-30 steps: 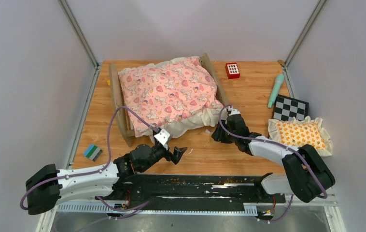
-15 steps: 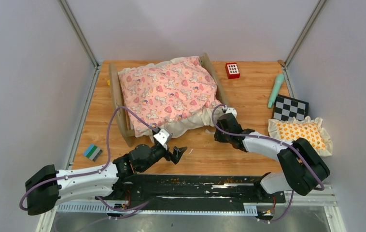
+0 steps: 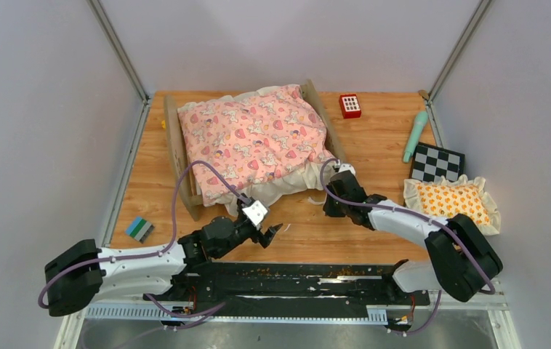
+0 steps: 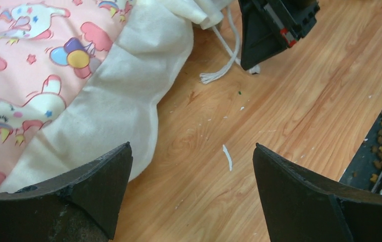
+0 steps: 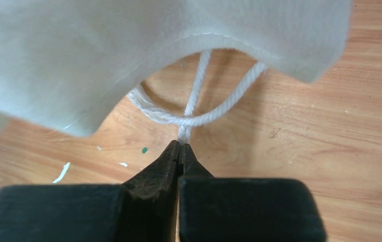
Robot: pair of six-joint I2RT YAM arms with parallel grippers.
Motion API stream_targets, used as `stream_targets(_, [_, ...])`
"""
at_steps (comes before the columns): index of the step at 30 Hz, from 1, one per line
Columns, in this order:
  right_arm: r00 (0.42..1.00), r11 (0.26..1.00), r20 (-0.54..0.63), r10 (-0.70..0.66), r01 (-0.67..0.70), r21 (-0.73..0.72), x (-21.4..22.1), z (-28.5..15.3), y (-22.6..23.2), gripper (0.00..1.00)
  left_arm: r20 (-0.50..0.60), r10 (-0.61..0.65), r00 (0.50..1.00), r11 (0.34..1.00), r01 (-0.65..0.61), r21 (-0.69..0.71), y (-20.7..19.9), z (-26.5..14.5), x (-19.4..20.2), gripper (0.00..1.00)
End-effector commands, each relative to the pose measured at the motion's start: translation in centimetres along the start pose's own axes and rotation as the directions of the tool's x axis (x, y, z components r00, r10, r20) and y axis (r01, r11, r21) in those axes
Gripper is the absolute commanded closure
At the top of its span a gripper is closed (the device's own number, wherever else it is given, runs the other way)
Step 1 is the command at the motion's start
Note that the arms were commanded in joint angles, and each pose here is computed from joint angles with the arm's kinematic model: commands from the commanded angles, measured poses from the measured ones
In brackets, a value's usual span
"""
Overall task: Set up the pet bed
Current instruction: Tie the ropes to the bed frame.
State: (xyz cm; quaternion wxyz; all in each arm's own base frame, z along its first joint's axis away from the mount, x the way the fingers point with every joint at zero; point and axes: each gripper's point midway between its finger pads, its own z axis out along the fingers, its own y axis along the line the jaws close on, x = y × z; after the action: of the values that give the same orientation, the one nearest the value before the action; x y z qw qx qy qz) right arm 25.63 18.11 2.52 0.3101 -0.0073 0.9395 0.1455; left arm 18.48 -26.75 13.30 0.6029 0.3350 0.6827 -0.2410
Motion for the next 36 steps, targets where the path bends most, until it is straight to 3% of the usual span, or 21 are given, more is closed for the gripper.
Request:
stream_targets(1, [0.999,0.997,0.037,-0.024,0.026,-0.07,-1.7,-1.9,1.6,1.0,0.154,0.186,0.97,0.978,-0.198,0.07,-1.3,1.3,-3.9,0.08])
stream_targets(5, [0.999,0.995,0.038,-0.016,0.019,-0.095,-2.4,-2.8,1.7,1.0,0.219,0.346,0.912,0.928,-0.368,0.065,-1.6,2.3,-4.5,0.2])
stream_targets(11, [1.0,0.984,0.009,0.012,-0.01,-0.178,-2.7,-3.6,1.8,1.0,0.308,0.474,0.825,0.858,-0.511,0.048,-2.7,4.4,-4.5,0.18])
stream_targets(14, [1.0,0.974,-0.008,0.023,-0.024,-0.225,-3.2,-4.0,2.2,1.0,0.4,0.49,0.775,0.826,-0.559,0.073,-4.4,5.1,-4.8,0.18])
stream_targets(20, [0.996,0.947,-0.048,0.073,-0.085,-0.31,-4.1,-5.1,2.3,1.0,0.52,0.462,0.719,0.804,-0.586,0.096,-6.9,6.7,-4.8,0.28])
stream_targets(28, [0.985,0.906,-0.081,0.152,-0.172,-0.387,-5.0,-6.2,2.1,1.0,0.529,0.465,0.71,0.801,-0.592,0.091,-7.8,9.7,-5.0,0.2])
stream_targets(36, [0.983,0.886,-0.091,0.161,-0.185,-0.425,-5.1,-7.1,2.2,1.0,0.514,0.501,0.696,0.778,-0.622,0.085,-8.6,12.7,-3.7,0.23])
